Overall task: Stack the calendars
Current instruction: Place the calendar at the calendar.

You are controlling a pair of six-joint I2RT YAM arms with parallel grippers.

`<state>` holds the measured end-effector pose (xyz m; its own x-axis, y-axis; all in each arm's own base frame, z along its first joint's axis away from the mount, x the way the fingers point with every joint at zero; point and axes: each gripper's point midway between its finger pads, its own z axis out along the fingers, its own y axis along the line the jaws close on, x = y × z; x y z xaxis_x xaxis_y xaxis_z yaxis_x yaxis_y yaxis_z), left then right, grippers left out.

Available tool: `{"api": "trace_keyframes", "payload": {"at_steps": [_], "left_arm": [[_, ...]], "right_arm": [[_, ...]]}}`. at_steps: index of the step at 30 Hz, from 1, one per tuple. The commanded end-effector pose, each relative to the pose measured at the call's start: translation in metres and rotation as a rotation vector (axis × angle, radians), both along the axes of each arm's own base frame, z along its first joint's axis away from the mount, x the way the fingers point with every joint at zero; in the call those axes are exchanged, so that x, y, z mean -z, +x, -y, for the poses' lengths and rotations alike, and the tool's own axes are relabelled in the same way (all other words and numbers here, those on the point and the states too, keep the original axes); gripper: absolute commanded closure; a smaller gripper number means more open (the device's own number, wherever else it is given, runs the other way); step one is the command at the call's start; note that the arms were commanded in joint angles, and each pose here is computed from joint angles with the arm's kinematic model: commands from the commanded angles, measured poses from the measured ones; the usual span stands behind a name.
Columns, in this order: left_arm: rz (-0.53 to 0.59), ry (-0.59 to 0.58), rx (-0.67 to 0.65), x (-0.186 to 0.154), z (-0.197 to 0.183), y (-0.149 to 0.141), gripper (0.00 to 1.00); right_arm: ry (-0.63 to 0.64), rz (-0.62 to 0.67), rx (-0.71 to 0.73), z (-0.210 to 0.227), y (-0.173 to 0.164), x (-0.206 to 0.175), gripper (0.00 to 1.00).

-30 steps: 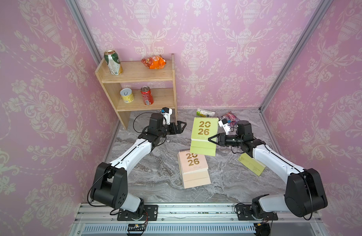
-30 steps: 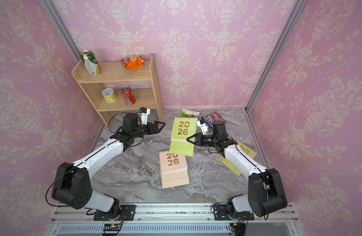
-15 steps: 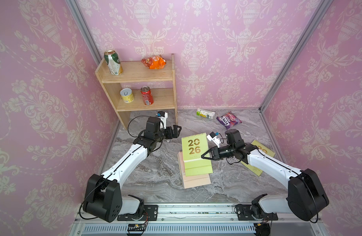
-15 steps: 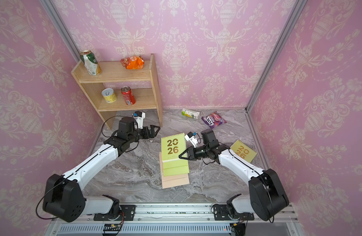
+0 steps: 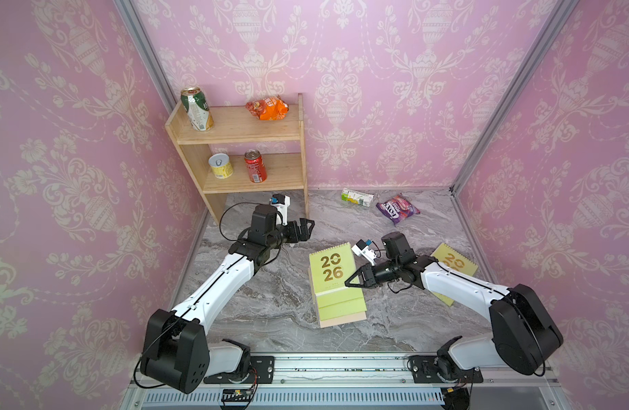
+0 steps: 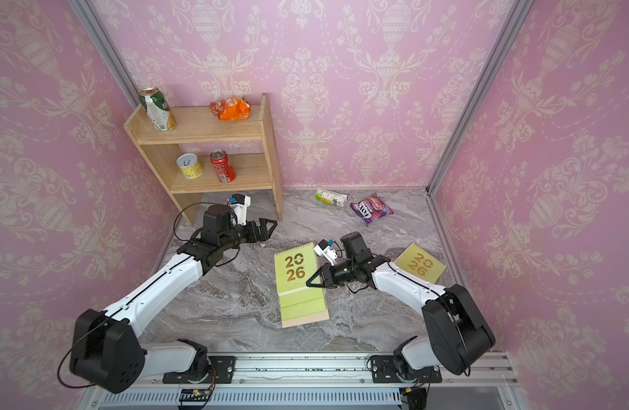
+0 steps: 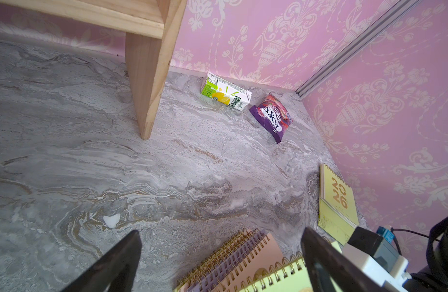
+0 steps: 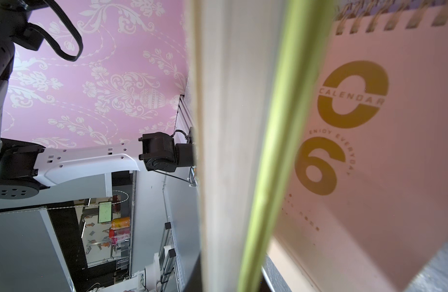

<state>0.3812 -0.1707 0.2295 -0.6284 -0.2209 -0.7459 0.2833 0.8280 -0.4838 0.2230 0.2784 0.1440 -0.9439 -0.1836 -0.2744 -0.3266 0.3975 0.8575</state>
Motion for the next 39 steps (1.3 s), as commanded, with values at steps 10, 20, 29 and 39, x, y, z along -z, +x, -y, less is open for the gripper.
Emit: {"api": "trace_keyframes", "payload": {"at_steps": [10,20,29,39], "left_arm": [[0.001,0.043,0.009,0.005,-0.006,-0.005,0.01],[0.003,0.046,0.022,0.002,-0.004,-0.004,0.01],[0.002,0.044,0.03,0.002,-0.002,-0.005,0.01],[-0.001,0.034,0.04,0.0,0.0,-0.005,0.01]], "right_arm": [[-0.013,-0.043,-0.008,-0.003,-0.003,0.024,1.0],[-0.086,-0.058,0.011,0.004,-0.003,0.038,0.95],[-0.133,-0.057,0.023,0.009,-0.001,0.044,0.8],[-0.172,-0.062,0.061,0.019,0.006,0.048,0.65]]}}
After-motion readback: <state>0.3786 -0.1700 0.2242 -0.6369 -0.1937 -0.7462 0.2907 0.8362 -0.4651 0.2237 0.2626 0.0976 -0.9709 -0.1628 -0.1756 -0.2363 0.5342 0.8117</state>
